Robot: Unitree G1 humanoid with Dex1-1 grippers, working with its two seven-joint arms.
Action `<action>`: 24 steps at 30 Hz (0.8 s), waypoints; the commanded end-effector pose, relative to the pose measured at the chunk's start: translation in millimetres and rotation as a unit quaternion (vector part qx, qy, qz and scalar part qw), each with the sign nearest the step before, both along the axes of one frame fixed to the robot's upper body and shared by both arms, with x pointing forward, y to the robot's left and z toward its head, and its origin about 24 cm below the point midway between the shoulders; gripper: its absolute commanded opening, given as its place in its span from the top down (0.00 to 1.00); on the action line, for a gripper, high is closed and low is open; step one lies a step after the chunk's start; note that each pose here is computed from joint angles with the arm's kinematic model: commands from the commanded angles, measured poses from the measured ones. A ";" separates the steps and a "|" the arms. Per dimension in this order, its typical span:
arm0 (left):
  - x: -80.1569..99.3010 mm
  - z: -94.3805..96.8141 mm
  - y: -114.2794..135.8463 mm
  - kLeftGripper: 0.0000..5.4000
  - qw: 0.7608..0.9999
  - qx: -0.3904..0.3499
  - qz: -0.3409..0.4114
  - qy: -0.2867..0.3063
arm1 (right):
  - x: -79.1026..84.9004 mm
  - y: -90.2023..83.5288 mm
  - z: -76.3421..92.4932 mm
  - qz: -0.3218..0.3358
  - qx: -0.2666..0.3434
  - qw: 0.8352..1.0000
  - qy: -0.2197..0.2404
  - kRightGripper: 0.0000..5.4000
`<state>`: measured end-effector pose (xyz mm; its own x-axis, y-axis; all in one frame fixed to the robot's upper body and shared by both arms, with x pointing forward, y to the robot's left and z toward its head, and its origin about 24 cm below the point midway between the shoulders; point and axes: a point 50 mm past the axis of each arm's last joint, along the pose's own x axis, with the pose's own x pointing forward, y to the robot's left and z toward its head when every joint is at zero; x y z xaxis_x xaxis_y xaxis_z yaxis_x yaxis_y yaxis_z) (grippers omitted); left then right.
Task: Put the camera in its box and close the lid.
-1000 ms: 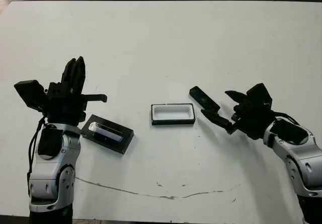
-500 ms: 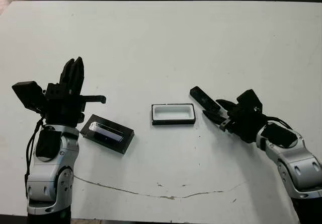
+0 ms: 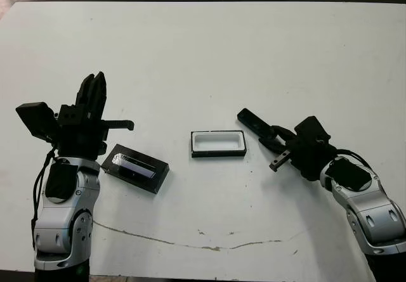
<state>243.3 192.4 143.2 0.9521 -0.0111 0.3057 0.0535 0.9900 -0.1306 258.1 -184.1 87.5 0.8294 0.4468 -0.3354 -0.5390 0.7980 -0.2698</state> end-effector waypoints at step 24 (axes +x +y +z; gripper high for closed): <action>2.7 -4.8 -1.1 1.00 1.000 -0.001 -0.001 0.019 | 63.1 -9.1 98.2 0.253 -0.025 0.966 0.049 1.00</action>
